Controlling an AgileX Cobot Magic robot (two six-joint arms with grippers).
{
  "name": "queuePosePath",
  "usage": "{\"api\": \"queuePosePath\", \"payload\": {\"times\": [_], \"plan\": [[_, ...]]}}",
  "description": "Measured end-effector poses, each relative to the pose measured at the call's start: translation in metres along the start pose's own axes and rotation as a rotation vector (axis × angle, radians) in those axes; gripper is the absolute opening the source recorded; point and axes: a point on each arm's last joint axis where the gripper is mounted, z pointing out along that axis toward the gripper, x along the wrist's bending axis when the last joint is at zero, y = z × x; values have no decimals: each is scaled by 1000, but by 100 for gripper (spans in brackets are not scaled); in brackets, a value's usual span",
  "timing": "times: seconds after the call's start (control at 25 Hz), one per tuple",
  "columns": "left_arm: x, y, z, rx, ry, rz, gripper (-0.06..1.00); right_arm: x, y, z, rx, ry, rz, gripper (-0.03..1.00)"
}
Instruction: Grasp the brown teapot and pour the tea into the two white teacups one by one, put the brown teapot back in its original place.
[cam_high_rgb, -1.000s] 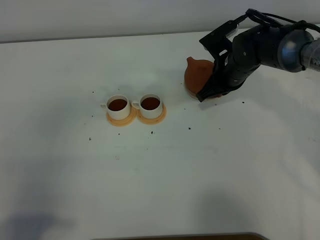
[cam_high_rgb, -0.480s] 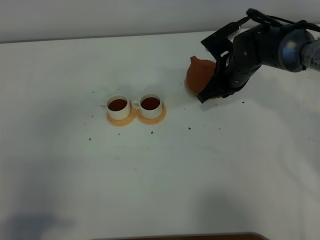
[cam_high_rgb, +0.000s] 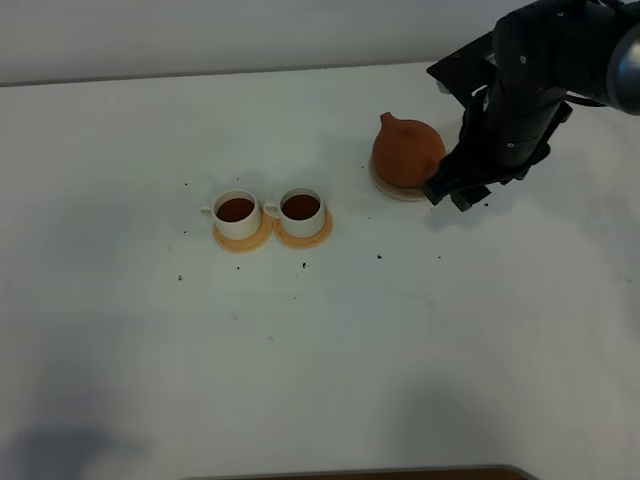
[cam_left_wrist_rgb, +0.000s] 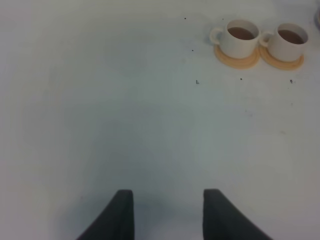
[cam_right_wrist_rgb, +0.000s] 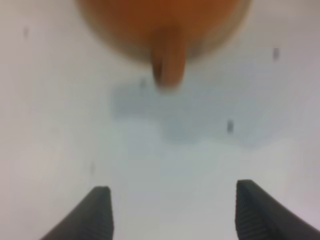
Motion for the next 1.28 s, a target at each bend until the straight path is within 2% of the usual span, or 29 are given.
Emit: {"api": "queuePosePath", "payload": {"times": [0.12, 0.32, 0.64, 0.88, 1.04, 1.28], "plan": [[0, 0, 0, 0, 0, 0, 37, 4, -17, -18, 105, 37, 21, 53], [0, 0, 0, 0, 0, 0, 37, 15, -61, -45, 150, 95, 51, 47], [0, 0, 0, 0, 0, 0, 37, 34, -152, -82, 104, 150, 87, 40], [0, 0, 0, 0, 0, 0, 37, 45, -217, -90, 68, 157, 94, 39], [0, 0, 0, 0, 0, 2, 37, 50, -247, -96, -1, 153, 96, 39], [0, 0, 0, 0, 0, 2, 37, 54, -273, -103, -97, 142, 92, 39]]}}
